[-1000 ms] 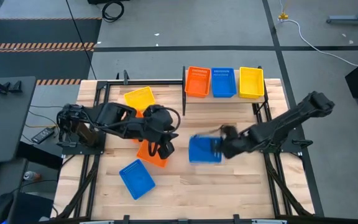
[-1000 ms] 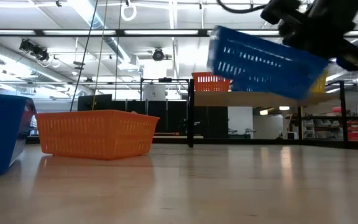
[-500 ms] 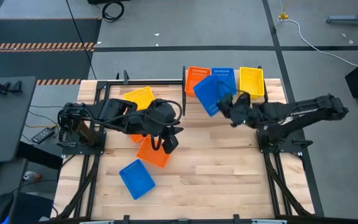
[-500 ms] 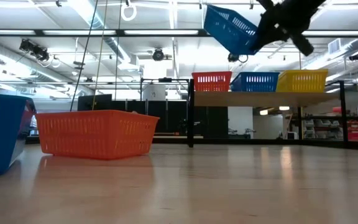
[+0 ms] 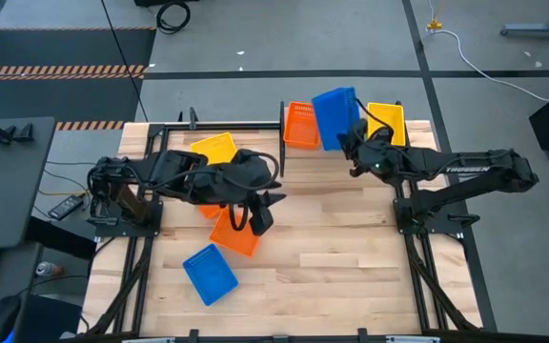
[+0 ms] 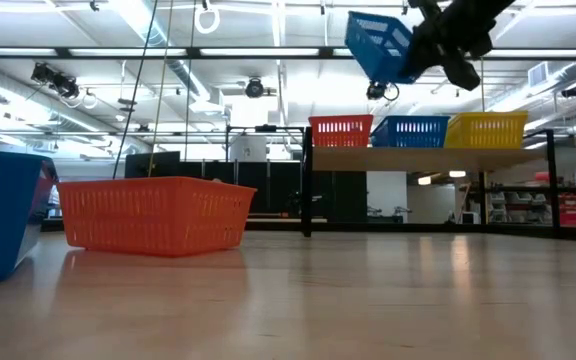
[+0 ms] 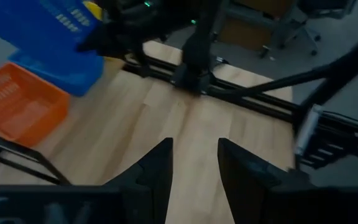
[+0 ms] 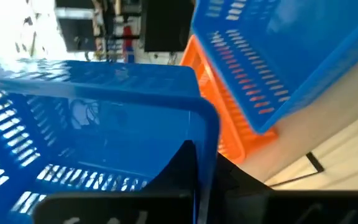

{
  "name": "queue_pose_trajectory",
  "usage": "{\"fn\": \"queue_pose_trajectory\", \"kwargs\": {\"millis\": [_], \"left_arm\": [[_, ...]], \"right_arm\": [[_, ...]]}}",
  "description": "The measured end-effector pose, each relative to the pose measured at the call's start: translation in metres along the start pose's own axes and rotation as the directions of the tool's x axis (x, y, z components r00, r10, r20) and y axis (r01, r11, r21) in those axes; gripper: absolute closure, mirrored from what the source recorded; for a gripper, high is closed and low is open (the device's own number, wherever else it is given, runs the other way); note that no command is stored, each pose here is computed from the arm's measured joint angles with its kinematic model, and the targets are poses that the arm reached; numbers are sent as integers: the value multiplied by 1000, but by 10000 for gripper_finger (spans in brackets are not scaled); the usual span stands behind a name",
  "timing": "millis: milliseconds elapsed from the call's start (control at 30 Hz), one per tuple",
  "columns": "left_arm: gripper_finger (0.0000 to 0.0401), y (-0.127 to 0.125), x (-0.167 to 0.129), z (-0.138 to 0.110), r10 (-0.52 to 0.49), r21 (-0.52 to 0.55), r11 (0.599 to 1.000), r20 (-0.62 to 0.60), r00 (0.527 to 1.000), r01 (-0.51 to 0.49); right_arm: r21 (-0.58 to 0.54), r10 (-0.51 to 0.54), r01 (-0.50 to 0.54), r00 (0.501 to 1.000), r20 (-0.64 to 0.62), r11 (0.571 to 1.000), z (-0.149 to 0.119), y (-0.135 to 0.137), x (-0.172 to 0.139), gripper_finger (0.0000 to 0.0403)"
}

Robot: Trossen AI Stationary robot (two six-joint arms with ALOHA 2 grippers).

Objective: Stack baskets on shelf by color
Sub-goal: Stack the right blue basket on top of the blue basket on the shelf

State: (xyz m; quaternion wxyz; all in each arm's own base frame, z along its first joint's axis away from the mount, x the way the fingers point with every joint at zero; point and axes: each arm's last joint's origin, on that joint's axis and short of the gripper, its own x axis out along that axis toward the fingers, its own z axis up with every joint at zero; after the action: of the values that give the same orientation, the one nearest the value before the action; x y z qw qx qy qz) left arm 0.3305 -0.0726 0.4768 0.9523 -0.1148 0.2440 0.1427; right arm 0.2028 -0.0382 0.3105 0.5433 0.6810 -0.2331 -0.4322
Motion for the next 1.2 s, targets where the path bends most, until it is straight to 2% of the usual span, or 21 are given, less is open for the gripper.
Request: {"fn": "queue_pose_trajectory", "kwargs": {"millis": [200, 367, 433, 567, 767, 967, 1200], "left_arm": [[269, 17, 6, 8, 125, 11, 992, 50, 991, -125], [269, 34, 13, 18, 174, -11, 985, 83, 981, -174], [269, 37, 14, 22, 160, -8, 987, 101, 982, -160], [269, 40, 16, 27, 134, 69, 987, 129, 983, -143], [269, 45, 17, 30, 143, 80, 985, 134, 981, -154], [269, 44, 17, 29, 136, 110, 982, 133, 982, -151], [269, 41, 16, 28, 128, 149, 978, 131, 983, -148]], "right_arm": [[19, -99, 98, 994, 36, 995, 9, -10, 3, 392], [29, -109, 107, 992, 57, 994, 14, -8, 7, 392], [39, -105, 103, 992, 71, 994, 17, -7, 8, 392], [58, -100, 95, 990, 99, 994, 22, -5, 10, 392], [72, -102, 93, 986, 130, 993, 27, -3, 15, 392], [32, -171, 168, 979, 108, 985, 28, -10, 14, 392], [59, -150, 143, 980, 132, 988, 30, -8, 16, 392]]}}
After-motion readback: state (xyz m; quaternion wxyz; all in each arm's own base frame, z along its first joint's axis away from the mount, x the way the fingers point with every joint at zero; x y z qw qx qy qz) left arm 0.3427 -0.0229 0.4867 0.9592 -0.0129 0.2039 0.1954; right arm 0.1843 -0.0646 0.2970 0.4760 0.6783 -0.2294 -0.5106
